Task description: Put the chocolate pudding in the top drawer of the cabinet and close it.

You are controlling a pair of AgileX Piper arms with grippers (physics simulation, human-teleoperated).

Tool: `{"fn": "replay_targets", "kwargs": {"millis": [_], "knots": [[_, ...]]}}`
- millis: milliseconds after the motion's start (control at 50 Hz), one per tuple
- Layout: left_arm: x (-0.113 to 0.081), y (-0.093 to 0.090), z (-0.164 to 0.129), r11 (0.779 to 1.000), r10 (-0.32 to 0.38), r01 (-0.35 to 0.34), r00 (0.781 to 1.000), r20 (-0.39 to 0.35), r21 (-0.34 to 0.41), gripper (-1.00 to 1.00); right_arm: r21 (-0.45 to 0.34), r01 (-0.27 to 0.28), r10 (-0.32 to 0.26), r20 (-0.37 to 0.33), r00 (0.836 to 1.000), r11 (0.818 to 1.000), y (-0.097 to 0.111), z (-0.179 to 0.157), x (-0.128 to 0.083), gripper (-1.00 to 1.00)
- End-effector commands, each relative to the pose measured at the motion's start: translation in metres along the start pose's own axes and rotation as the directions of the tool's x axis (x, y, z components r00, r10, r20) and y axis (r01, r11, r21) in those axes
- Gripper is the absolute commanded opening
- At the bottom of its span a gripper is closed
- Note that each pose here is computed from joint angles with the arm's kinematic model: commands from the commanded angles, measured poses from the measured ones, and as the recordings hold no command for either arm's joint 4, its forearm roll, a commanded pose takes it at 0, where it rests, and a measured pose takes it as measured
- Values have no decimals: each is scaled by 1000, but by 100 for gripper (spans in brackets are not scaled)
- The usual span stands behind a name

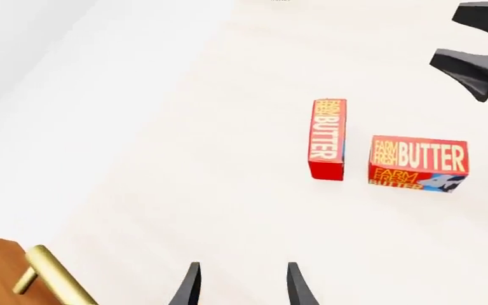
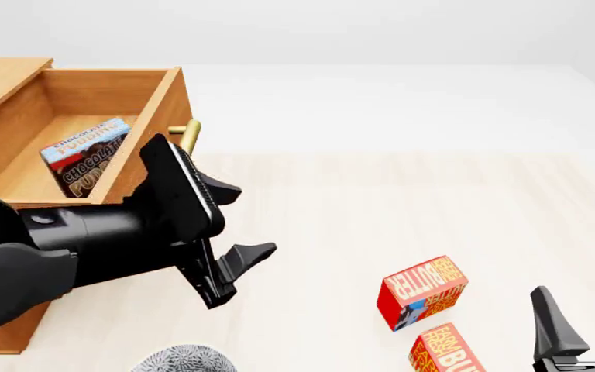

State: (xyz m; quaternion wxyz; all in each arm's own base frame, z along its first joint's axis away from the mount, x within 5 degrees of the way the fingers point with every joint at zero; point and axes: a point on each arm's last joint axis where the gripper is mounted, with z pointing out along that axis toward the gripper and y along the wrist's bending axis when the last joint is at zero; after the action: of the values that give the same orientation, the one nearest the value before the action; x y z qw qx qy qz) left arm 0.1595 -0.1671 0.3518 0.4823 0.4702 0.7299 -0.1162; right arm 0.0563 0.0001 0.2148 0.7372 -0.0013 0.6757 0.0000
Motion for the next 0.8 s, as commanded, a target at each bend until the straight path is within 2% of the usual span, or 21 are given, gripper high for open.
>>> {"fn": "replay_targets", "kwargs": {"millis": [20,100,120,180,200,360,420,440,460,480,500,520,580,600,660,680,700,720,780,800], "knots": [[-8,-6,8,996,-78,78,997,-3,33,100,0,0,0,0,1000,1000,0,0,0,100],[-7,-5,11,995,-95,96,995,-16,29,100,0,0,0,0,1000,1000,0,0,0,100],[-8,-8,16,991,-128,130,991,-33,41,100,0,0,0,0,1000,1000,0,0,0,100],[-3,-4,15,992,-125,126,991,-36,24,100,0,0,0,0,1000,1000,0,0,0,100],[-2,-3,17,987,-156,157,986,-51,20,100,0,0,0,0,1000,1000,0,0,0,100],[-7,-9,26,975,-214,218,974,-75,42,100,0,0,0,0,1000,1000,0,0,0,100],[-6,-11,34,960,-271,277,957,-107,46,100,0,0,0,0,1000,1000,0,0,0,100],[-10,-19,39,948,-303,312,945,-120,66,100,0,0,0,0,1000,1000,0,0,0,100],[-15,-32,49,919,-368,383,917,-152,91,100,0,0,0,0,1000,1000,0,0,0,100],[-7,-19,44,928,-357,368,923,-145,52,100,0,0,0,0,1000,1000,0,0,0,100],[-7,-21,45,924,-366,378,918,-151,56,100,0,0,0,0,1000,1000,0,0,0,100],[-6,-24,49,910,-397,410,903,-165,57,100,0,0,0,0,1000,1000,0,0,0,100],[-4,-22,49,914,-391,404,905,-165,50,100,0,0,0,0,1000,1000,0,0,0,100],[-3,-24,52,900,-420,434,890,-179,46,100,0,0,0,0,1000,1000,0,0,0,100],[0,-23,53,879,-463,477,865,-191,29,100,0,0,0,0,1000,1000,0,0,0,100],[-1,-25,54,873,-471,486,861,-193,35,100,0,0,0,0,1000,1000,0,0,0,100],[-1,-24,53,877,-465,480,864,-191,33,100,0,0,0,0,1000,1000,0,0,0,100],[4,-18,51,871,-481,492,856,-190,9,100,0,0,0,0,1000,1000,0,0,0,100],[5,-18,53,862,-496,507,846,-197,4,100,0,0,0,0,1000,1000,0,0,0,100],[7,-19,54,851,-514,524,833,-204,-2,100,0,0,0,0,1000,1000,0,0,0,100]]}}
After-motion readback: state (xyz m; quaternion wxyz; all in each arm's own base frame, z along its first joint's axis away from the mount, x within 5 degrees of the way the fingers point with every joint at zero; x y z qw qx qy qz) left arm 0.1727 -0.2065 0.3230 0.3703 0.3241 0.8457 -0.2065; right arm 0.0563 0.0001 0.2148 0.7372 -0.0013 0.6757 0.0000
